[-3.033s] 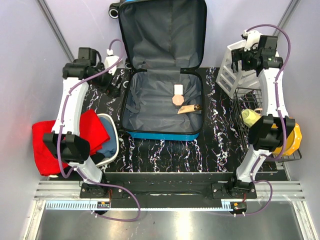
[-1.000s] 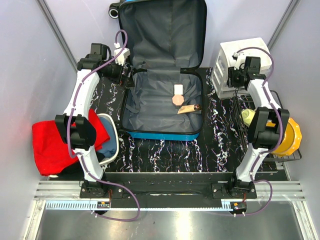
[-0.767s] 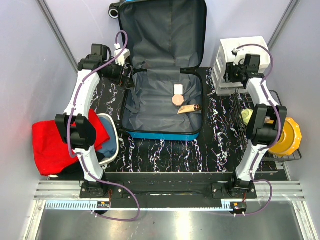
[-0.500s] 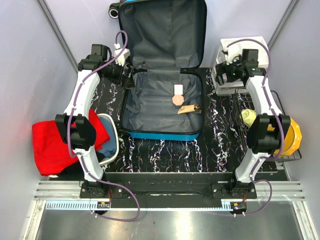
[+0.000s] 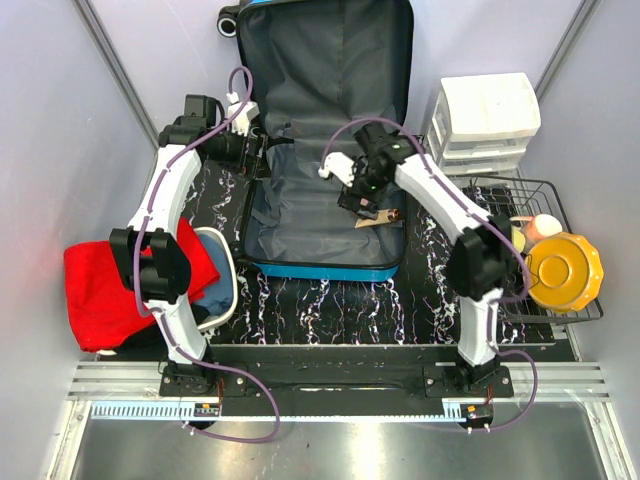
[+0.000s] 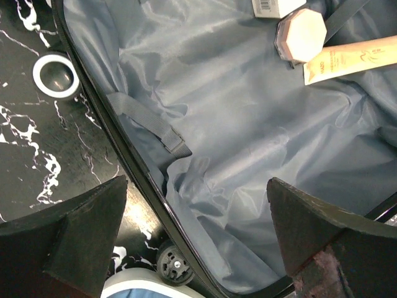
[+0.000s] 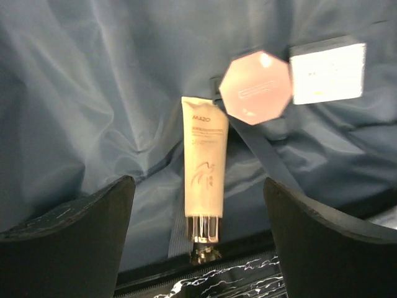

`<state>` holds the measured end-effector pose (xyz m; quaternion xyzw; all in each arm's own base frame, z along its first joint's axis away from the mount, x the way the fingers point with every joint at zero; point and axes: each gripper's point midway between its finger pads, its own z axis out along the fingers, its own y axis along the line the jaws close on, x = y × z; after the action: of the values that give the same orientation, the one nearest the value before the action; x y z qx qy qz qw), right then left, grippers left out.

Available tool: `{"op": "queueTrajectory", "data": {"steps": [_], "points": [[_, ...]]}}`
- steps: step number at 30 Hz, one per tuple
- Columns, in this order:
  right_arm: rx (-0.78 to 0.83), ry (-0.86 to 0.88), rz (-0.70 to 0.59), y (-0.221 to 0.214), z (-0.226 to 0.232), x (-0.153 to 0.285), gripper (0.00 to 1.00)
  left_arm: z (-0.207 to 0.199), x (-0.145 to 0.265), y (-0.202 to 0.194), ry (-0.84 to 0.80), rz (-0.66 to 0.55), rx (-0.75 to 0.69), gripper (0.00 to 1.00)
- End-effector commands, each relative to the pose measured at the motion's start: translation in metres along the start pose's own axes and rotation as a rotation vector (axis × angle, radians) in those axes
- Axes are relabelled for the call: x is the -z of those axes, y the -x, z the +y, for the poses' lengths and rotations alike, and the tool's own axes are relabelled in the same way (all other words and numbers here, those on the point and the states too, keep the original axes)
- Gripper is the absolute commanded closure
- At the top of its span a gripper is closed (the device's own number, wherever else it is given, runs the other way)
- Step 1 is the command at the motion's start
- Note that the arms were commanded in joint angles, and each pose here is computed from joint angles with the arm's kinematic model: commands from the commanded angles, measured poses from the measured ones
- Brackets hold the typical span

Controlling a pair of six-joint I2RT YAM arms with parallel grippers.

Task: Open, take out, and arrange the luggage

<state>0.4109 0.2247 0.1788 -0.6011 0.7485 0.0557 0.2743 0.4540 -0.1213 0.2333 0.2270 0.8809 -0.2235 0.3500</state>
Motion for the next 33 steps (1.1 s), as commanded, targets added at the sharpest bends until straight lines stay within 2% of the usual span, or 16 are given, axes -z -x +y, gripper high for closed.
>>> {"op": "queueTrajectory", "data": {"steps": [1, 3, 8, 15, 19, 23, 26, 27, 29, 30, 31, 33], "points": [[0.09, 0.023, 0.203, -0.015, 0.001, -0.016, 0.08, -0.003, 0.025, 0.017, 0.057, -0.095, 0.001, 0.01], [0.099, 0.061, 0.286, -0.027, 0.007, -0.036, 0.09, 0.0, 0.028, 0.013, 0.074, -0.094, 0.02, 0.01], [0.119, 0.046, 0.395, -0.043, -0.002, -0.067, 0.1, 0.006, 0.036, 0.007, 0.088, -0.103, 0.065, 0.01], [0.154, 0.09, 0.495, -0.063, 0.003, -0.08, 0.14, 0.013, 0.041, 0.003, 0.1, -0.105, 0.098, 0.01], [0.16, 0.109, 0.524, -0.073, 0.009, -0.088, 0.24, 0.016, 0.041, 0.005, 0.109, -0.11, 0.104, 0.01], [0.131, 0.093, 0.493, -0.066, 0.005, -0.085, 0.46, 0.022, 0.045, 0.014, 0.145, -0.138, 0.106, 0.01], [0.071, 0.086, 0.45, -0.06, -0.001, -0.076, 0.56, 0.028, 0.055, 0.029, 0.192, -0.199, 0.113, 0.01], [0.043, 0.072, 0.404, -0.052, -0.008, -0.071, 0.62, 0.032, 0.061, 0.038, 0.207, -0.242, 0.122, 0.01], [-0.039, 0.071, 0.32, -0.038, -0.013, -0.065, 0.66, 0.032, 0.073, 0.057, 0.201, -0.341, 0.091, 0.01], [-0.071, 0.042, 0.249, -0.022, -0.024, -0.057, 0.76, 0.04, 0.082, 0.062, 0.213, -0.393, 0.155, 0.01], [-0.164, 0.014, 0.206, -0.02, -0.035, -0.05, 0.8, 0.043, 0.088, 0.067, 0.22, -0.436, 0.169, 0.01], [-0.245, -0.008, 0.051, 0.008, -0.051, -0.031, 0.84, 0.047, 0.106, 0.08, 0.212, -0.549, 0.199, 0.01]]}}
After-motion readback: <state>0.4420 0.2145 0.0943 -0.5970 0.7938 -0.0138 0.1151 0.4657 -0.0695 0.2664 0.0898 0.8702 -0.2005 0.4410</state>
